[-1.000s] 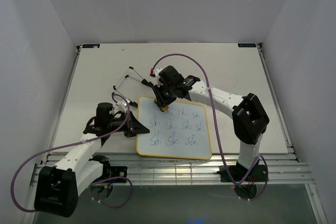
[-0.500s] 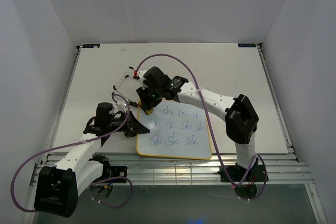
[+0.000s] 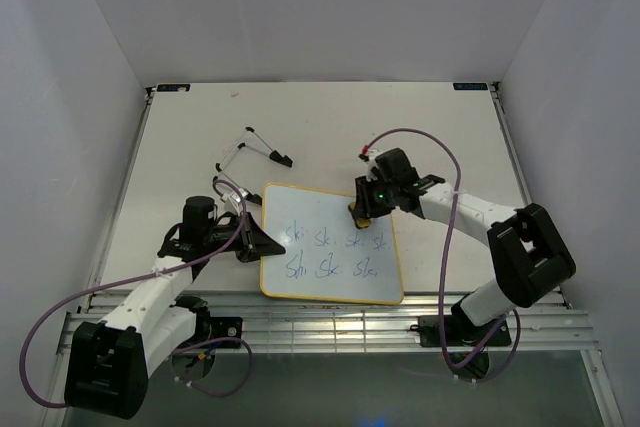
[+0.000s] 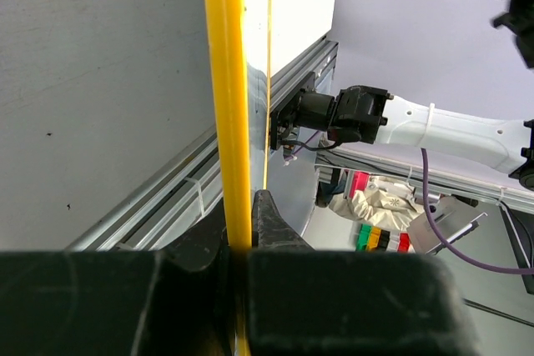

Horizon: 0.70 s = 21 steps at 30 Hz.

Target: Erase the whiteboard

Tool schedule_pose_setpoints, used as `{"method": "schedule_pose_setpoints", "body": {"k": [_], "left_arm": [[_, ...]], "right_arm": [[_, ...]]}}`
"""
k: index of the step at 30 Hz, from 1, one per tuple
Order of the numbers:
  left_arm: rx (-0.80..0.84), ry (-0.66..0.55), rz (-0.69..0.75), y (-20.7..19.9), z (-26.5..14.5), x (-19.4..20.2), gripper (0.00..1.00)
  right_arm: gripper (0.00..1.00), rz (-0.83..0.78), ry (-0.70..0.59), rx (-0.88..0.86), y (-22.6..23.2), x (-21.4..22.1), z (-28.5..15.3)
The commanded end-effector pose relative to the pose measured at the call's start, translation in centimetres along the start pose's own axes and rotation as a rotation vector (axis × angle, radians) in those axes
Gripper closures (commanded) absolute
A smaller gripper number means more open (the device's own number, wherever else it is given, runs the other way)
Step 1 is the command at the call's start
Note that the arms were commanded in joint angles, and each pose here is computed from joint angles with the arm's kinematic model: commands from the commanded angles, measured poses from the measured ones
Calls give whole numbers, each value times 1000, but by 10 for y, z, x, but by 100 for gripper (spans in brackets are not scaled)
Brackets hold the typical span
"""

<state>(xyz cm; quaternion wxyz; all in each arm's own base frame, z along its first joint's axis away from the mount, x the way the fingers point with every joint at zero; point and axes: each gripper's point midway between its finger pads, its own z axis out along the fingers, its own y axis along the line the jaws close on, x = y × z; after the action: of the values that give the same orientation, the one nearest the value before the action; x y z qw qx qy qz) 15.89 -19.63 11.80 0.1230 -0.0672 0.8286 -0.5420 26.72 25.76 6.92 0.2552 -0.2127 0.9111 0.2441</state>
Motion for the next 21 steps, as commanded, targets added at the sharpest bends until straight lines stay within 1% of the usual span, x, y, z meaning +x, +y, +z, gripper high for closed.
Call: {"method": "schedule_pose_setpoints", "body": {"k": [1, 4, 6, 7, 9, 10, 12, 13, 14, 17, 19, 21], "left_arm": [[12, -91, 174, -14, -2, -21, 100], [12, -89, 173, -13, -2, -21, 100], [11, -82, 168, -13, -1, -20, 100], [11, -81, 168, -12, -1, -20, 100], [12, -78, 165, -12, -1, -19, 100], [13, -78, 166, -12, -1, -19, 100], [14, -73, 164, -12, -1, -19, 100], [14, -69, 163, -12, -1, -18, 100], [12, -64, 160, -11, 0, -18, 100], [14, -59, 157, -11, 0, -18, 100], [16, -56, 158, -11, 0, -17, 100], [11, -64, 156, -11, 0, -18, 100]], "right_arm": [[69, 82, 179, 97, -44, 73, -2], [69, 89, 174, 74, -38, 67, -3], [69, 75, 163, 33, -23, 59, 0], [69, 61, 139, 13, -11, 45, 1], [69, 10, 143, -38, 19, 37, 6], [69, -10, 104, -74, 38, 16, 5], [69, -56, 109, -140, 72, 9, 11], [69, -79, 70, -171, 91, -12, 10], [69, -97, 98, -186, 105, -8, 15], [69, -130, 86, -221, 133, -28, 24], [69, -130, 98, -222, 136, -32, 29], [69, -128, 108, -190, 129, -33, 36]]}}
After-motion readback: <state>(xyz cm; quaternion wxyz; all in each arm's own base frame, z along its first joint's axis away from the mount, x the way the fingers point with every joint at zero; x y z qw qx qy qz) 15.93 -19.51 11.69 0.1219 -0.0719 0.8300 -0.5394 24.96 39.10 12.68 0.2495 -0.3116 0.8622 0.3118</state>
